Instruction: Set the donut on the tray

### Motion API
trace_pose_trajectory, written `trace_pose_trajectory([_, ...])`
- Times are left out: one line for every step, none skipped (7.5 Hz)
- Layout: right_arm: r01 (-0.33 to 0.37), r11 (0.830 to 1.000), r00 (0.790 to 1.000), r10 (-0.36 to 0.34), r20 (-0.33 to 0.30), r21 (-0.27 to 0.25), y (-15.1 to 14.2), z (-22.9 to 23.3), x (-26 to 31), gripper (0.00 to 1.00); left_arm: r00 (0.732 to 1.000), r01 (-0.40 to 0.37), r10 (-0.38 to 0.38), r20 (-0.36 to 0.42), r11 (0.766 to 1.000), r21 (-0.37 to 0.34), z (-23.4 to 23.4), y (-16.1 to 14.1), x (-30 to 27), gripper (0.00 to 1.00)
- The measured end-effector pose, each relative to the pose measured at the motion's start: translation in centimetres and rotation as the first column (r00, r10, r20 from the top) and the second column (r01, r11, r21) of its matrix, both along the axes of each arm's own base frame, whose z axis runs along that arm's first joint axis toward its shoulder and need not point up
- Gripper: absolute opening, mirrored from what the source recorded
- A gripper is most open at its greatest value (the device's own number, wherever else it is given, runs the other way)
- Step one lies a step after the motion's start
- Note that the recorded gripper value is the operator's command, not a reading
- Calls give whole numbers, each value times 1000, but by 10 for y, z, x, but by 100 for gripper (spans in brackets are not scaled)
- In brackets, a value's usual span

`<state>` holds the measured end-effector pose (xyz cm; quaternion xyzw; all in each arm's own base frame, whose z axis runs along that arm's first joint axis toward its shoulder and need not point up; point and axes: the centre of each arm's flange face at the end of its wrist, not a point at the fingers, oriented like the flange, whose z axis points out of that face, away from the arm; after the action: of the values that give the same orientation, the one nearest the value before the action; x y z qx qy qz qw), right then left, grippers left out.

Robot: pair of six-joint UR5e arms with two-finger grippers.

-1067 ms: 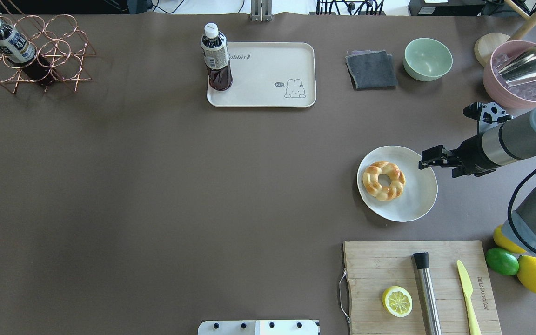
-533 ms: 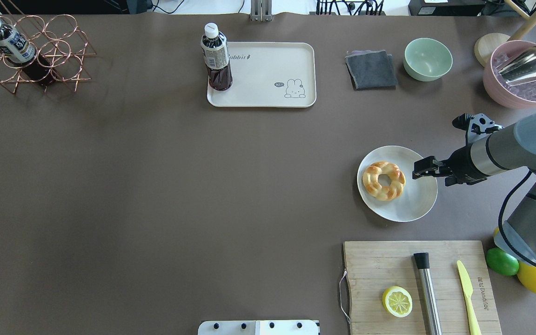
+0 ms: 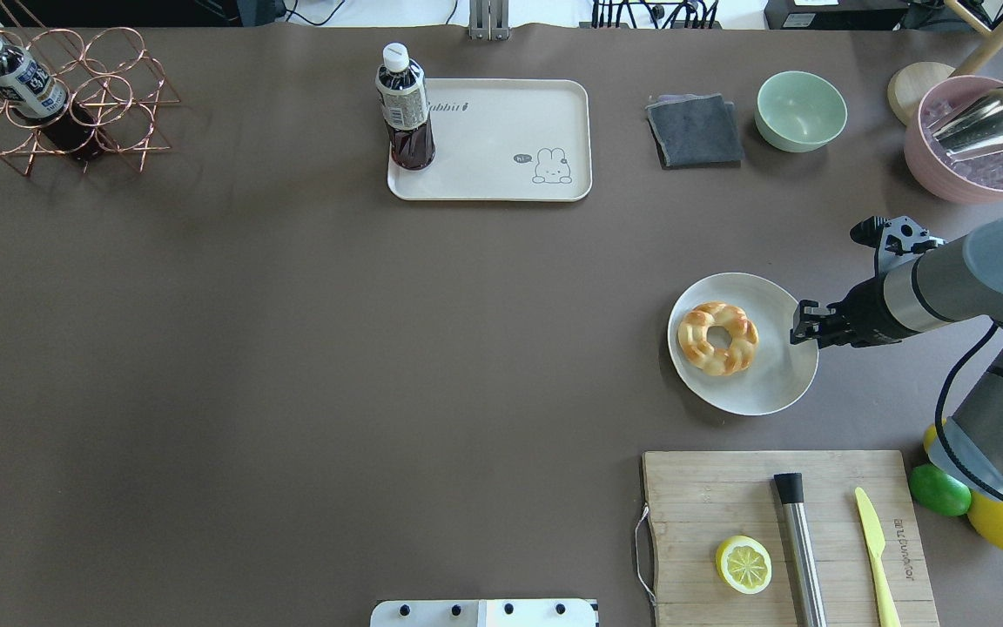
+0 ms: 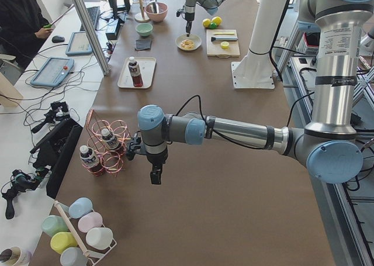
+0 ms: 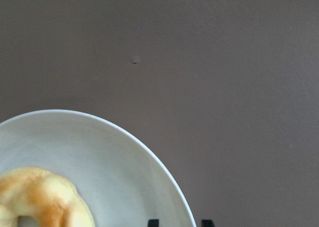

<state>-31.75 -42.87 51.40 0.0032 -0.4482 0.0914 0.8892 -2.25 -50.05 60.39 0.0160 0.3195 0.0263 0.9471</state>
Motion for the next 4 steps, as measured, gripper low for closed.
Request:
trace_pose_trajectory([-1, 1000, 1000, 1, -3, 0, 1, 1, 0, 0, 1000, 0, 0, 0, 1000, 0, 0, 0, 0, 98])
trace_pose_trajectory([-2, 1000, 1000, 2, 0, 3, 1, 0, 0, 0, 1000, 0, 0, 1, 1000, 0, 0, 0, 0, 98])
trace_pose_trajectory([-4, 1000, 1000, 4, 9, 8, 1, -4, 1, 0, 1000, 1, -1, 12, 1000, 2, 1, 0, -1, 98])
trace_pose_trajectory([-15, 1000, 1000, 15, 27, 1, 0, -9, 4, 0, 999, 3, -4, 35, 1000, 6, 1, -1, -3, 98])
